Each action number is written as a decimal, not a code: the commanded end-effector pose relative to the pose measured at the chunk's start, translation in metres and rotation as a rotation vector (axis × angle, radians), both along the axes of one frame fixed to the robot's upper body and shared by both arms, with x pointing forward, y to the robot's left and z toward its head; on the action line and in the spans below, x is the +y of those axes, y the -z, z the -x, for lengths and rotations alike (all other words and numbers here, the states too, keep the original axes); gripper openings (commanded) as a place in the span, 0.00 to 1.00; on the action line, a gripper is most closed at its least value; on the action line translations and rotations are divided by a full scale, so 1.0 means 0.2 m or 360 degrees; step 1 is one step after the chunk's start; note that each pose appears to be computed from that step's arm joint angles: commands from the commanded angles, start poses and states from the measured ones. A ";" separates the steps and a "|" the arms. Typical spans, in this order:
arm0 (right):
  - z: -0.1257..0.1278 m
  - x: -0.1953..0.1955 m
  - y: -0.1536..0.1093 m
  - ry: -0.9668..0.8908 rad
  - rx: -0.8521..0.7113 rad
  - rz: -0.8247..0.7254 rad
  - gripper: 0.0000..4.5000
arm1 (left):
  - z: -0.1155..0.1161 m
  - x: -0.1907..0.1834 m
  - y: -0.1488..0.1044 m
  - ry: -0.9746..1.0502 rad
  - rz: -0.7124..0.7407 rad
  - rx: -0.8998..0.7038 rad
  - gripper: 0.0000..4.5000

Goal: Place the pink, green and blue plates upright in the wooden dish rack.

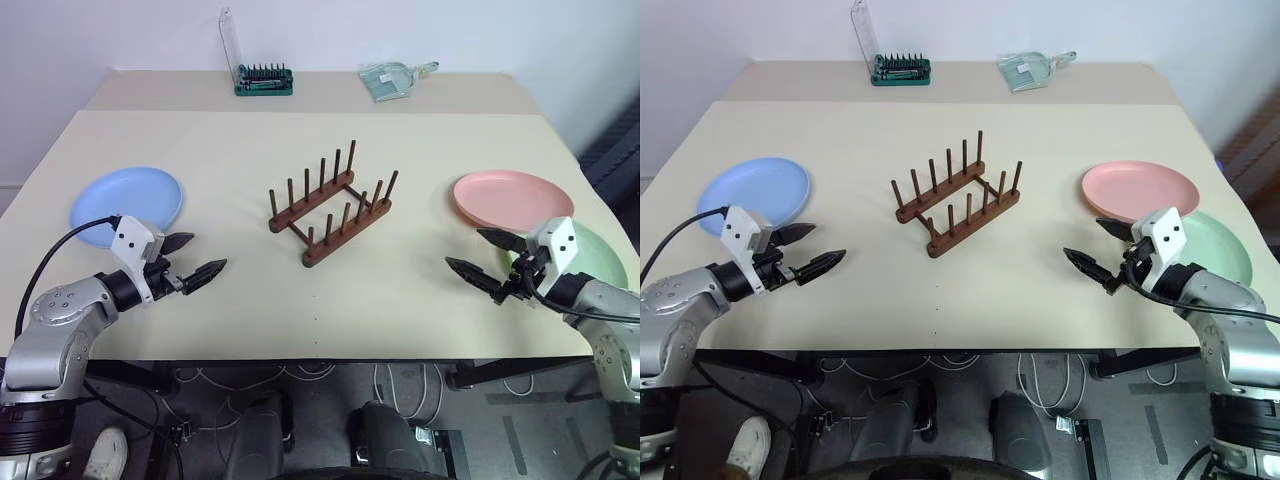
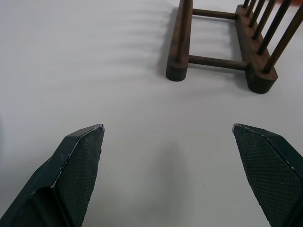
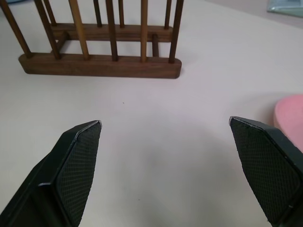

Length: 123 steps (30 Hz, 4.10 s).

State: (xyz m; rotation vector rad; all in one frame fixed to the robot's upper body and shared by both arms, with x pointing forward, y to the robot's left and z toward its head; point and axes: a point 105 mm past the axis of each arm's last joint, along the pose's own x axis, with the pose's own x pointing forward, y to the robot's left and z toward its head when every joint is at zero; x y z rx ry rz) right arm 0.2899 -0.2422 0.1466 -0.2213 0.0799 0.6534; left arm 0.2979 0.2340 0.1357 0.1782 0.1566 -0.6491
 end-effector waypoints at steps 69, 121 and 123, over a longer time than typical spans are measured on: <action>0.11 0.26 -0.02 -0.0130 0.0058 0.0114 1.00 | -0.13 -0.86 0.30 0.0684 -0.0019 0.0005 0.17; -0.02 0.17 0.34 0.0072 0.0267 0.0465 0.02 | -0.10 -0.85 0.29 0.0868 -0.0308 -0.0002 0.01; -0.05 0.18 0.34 0.0073 0.0248 0.0463 0.02 | -0.11 -0.86 0.25 0.0830 -0.0290 -0.0029 0.01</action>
